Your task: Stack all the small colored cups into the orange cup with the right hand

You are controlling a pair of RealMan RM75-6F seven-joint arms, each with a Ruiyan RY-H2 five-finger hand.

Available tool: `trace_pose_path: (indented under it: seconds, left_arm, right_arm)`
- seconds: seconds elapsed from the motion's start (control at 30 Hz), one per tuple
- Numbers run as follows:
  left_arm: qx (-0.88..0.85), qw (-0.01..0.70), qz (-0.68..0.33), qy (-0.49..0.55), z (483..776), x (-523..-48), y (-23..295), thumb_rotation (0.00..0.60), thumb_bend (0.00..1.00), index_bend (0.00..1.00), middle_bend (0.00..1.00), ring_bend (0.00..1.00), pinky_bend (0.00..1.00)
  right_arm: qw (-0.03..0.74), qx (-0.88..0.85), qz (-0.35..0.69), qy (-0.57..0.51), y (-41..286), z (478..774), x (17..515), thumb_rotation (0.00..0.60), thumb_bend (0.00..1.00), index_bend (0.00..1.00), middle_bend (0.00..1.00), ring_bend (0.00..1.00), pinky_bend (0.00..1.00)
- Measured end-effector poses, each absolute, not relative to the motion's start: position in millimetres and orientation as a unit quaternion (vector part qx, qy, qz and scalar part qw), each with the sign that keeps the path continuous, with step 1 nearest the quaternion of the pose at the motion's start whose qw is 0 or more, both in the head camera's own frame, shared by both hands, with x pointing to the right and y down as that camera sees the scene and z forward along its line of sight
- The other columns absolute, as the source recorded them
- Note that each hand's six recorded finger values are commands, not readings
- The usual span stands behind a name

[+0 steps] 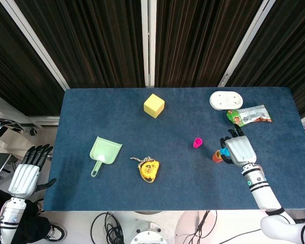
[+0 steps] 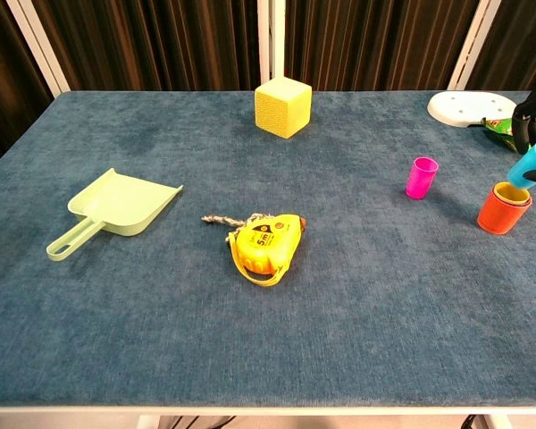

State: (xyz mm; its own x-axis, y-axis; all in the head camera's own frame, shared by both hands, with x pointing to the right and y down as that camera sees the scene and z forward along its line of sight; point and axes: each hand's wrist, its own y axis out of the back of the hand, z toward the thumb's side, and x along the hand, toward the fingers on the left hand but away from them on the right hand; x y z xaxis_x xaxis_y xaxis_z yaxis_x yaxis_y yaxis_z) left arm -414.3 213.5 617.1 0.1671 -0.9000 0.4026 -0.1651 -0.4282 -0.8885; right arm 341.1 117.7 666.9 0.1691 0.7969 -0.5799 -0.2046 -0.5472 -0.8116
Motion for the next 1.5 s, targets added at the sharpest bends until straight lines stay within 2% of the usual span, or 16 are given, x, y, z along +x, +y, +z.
trace_pose_path:
  seconds: [0.4, 0.43, 0.5, 0.6, 0.7, 1.03, 1.3, 1.5]
  left_arm:
    - [-0.675, 0.359, -0.508, 0.396, 618, -415, 213, 0.6, 0.15, 0.04, 0.02, 0.0, 0.0]
    - [-0.675, 0.358, -0.509, 0.396, 619, -415, 213, 0.6, 0.15, 0.04, 0.02, 0.0, 0.0]
    - [-0.676, 0.358, -0.509, 0.396, 619, -416, 213, 0.6, 0.15, 0.04, 0.02, 0.0, 0.0]
    - [-0.676, 0.359, -0.509, 0.395, 618, -415, 214, 0.6, 0.15, 0.04, 0.02, 0.0, 0.0]
    - [-0.676, 0.357, -0.508, 0.396, 618, -415, 214, 0.6, 0.15, 0.04, 0.02, 0.0, 0.0]
    - [-0.678, 0.359, -0.508, 0.392, 620, -413, 213, 0.6, 0.15, 0.04, 0.02, 0.0, 0.0]
    - [-0.676, 0.363, -0.508, 0.393, 616, -414, 213, 0.6, 0.15, 0.04, 0.02, 0.0, 0.0]
    - [-0.676, 0.359, -0.511, 0.391, 619, -416, 214, 0.6, 0.15, 0.04, 0.02, 0.0, 0.0]
  right_arm:
    - [0.411, -0.646, 0.606, -0.216, 124, 673, 337, 0.6, 0.2, 0.56, 0.51, 0.17, 0.0]
    - [0.411, -0.646, 0.606, -0.214, 124, 674, 336, 0.6, 0.19, 0.54, 0.49, 0.17, 0.0]
    - [0.409, -0.648, 0.607, -0.21, 126, 676, 336, 0.6, 0.14, 0.41, 0.41, 0.14, 0.0]
    - [0.404, -0.652, 0.607, -0.208, 126, 677, 335, 0.6, 0.11, 0.23, 0.29, 0.05, 0.0]
    - [0.403, -0.656, 0.601, -0.214, 125, 676, 334, 0.6, 0.09, 0.16, 0.23, 0.01, 0.0]
    - [0.42, -0.656, 0.58, -0.24, 106, 672, 319, 0.6, 0.09, 0.16, 0.26, 0.02, 0.0]
    - [0.433, -0.644, 0.591, -0.22, 87, 700, 292, 0.6, 0.1, 0.22, 0.27, 0.02, 0.0]
    - [0.413, -0.649, 0.604, -0.209, 84, 725, 282, 0.6, 0.1, 0.33, 0.28, 0.03, 0.0]
